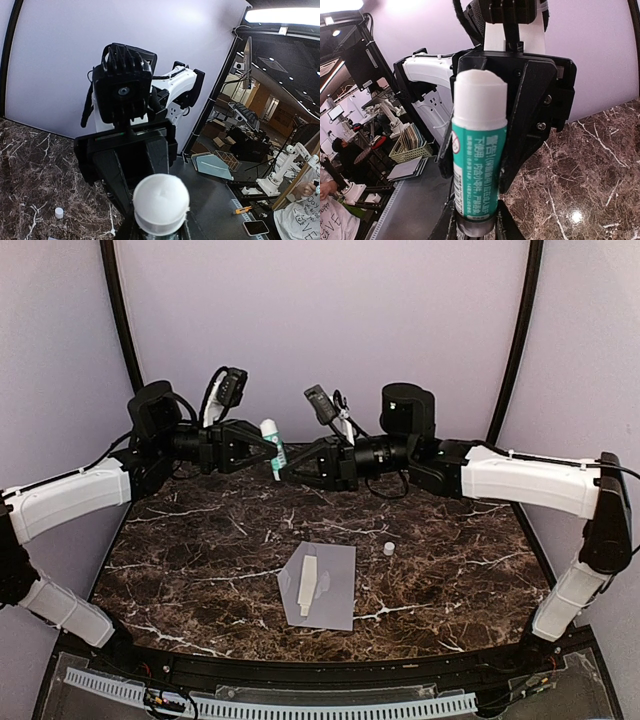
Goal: Place the letter into the envelope and seal it
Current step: Unscrew the solid glue.
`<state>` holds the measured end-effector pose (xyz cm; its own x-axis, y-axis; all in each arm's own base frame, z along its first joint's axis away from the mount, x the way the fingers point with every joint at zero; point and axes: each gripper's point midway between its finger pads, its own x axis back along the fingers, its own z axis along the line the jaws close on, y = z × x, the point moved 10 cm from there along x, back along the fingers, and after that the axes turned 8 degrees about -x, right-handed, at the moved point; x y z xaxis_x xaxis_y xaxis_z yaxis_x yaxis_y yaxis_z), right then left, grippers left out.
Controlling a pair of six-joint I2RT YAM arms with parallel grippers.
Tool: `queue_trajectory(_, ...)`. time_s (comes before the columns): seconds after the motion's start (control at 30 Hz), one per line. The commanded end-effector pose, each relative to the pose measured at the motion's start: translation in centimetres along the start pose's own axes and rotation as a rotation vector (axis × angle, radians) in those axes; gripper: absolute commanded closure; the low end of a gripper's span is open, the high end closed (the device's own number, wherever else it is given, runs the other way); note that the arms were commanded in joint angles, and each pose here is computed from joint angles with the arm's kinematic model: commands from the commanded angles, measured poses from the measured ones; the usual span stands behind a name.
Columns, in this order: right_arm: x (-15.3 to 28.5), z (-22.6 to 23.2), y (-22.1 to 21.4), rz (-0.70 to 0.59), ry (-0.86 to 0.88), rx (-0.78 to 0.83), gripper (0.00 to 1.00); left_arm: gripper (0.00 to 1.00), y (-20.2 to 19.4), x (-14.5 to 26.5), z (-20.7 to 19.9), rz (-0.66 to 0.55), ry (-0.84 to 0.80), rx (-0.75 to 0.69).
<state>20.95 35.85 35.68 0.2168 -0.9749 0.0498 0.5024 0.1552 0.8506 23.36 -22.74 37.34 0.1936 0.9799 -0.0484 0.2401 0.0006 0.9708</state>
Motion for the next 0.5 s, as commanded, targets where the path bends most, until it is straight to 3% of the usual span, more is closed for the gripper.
queue_trajectory(0.0, 0.8, 2.2, 1.4, -0.108, -0.007, 0.106, 0.72, 1.0, -0.4, -0.4, -0.5, 0.004, -0.023, 0.007)
queue_trajectory(0.07, 1.3, 2.1, 1.5, -0.148, -0.083, 0.114, 0.51, 1.0, -0.4, -0.3, -0.5, -0.004, 0.006, 0.008)
queue_trajectory(0.2, 2.2, 1.5, 0.9, -0.184, -0.257, 0.116, 0.32, 1.0, -0.3, 0.1, 0.2, -0.03, 0.138, 0.022)
queue_trajectory(0.37, 1.7, 0.8, 0.0, -0.146, -0.408, 0.123, 0.27, 1.0, -0.3, 1.9, 2.4, -0.07, 0.381, 0.088)
queue_trajectory(0.47, 0.9, 0.4, -0.4, -0.125, -0.476, 0.131, 0.27, 1.0, -0.5, 2.4, 3.1, -0.073, 0.409, 0.117)
